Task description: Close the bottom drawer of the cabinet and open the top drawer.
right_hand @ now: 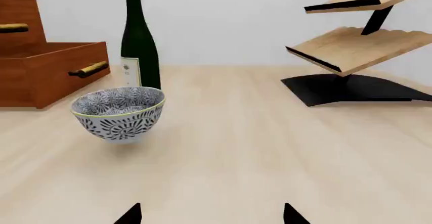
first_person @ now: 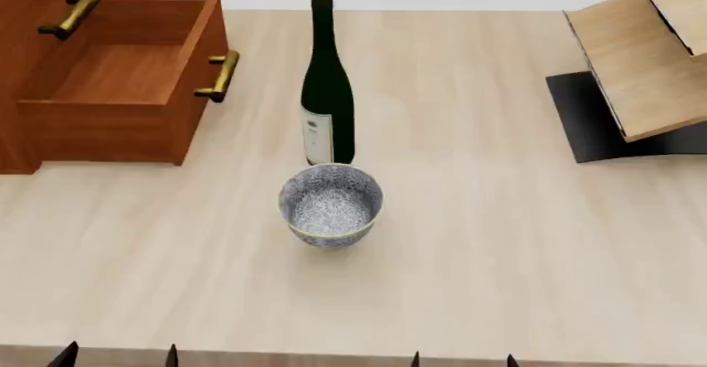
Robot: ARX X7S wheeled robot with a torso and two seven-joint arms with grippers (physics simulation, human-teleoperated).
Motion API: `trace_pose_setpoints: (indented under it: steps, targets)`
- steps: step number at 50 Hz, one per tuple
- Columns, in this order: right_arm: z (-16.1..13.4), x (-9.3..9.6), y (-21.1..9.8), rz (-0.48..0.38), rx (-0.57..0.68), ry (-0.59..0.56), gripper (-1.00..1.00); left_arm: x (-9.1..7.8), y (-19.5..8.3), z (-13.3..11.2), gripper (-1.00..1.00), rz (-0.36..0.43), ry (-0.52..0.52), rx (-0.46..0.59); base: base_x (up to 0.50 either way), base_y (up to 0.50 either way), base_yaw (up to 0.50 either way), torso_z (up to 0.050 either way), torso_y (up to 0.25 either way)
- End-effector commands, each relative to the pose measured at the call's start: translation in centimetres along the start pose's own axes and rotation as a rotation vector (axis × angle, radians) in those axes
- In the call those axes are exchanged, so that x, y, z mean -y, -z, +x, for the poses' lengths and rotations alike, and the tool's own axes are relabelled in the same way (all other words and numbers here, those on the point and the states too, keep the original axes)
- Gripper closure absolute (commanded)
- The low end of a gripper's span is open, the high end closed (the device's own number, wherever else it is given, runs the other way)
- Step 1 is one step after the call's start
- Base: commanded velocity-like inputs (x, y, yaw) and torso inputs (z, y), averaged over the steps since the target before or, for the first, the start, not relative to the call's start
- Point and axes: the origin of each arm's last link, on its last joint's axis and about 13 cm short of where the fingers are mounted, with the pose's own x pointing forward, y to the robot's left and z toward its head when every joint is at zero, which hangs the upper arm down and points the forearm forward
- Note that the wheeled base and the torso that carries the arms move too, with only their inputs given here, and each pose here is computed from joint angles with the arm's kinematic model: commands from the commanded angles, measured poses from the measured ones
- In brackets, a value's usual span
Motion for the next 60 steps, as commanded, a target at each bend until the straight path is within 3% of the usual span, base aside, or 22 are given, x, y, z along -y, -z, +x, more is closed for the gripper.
trace_pose_setpoints:
  steps: [1, 14, 16, 41, 42, 60]
  targets:
    - [0.0, 0.0, 0.0, 0.0, 0.0, 0.0, -1.0, 0.0, 0.0, 0.0, -1.0, 0.0, 0.0, 0.0, 0.0, 0.0, 0.0, 0.0, 0.0]
    - [0.5, -0.4, 0.6, -0.005, -0.008, -0.003, -1.0, 0.2, -0.1, 0.2, -1.0, 0.017, 0.02, -0.003, 0.0, 0.0, 0.0, 0.0, 0.0]
    - [0.5, -0.5, 0.6, -0.003, -0.009, -0.005, -1.0, 0.2, -0.3, 0.2, -1.0, -0.021, 0.028, 0.007, 0.0, 0.0, 0.0, 0.0, 0.0]
    - [0.3, -0.3, 0.1, 0.004, 0.004, 0.0, -1.0, 0.3, -1.8, 0.1, -1.0, 0.016, 0.019, 0.09, 0.0, 0.0, 0.0, 0.049, 0.0]
    - [1.1, 0.3, -1.5, -0.013, 0.029, 0.02, -1.0, -0.3, -5.2, 1.3, -1.0, 0.021, 0.017, 0.208, 0.0, 0.0, 0.0, 0.05, 0.0]
    - [3.3, 1.2, -5.0, -0.055, 0.089, 0.047, -1.0, -1.3, -12.2, 3.7, -1.0, 0.065, 0.043, 0.373, 0.0, 0.0, 0.0, 0.05, 0.0]
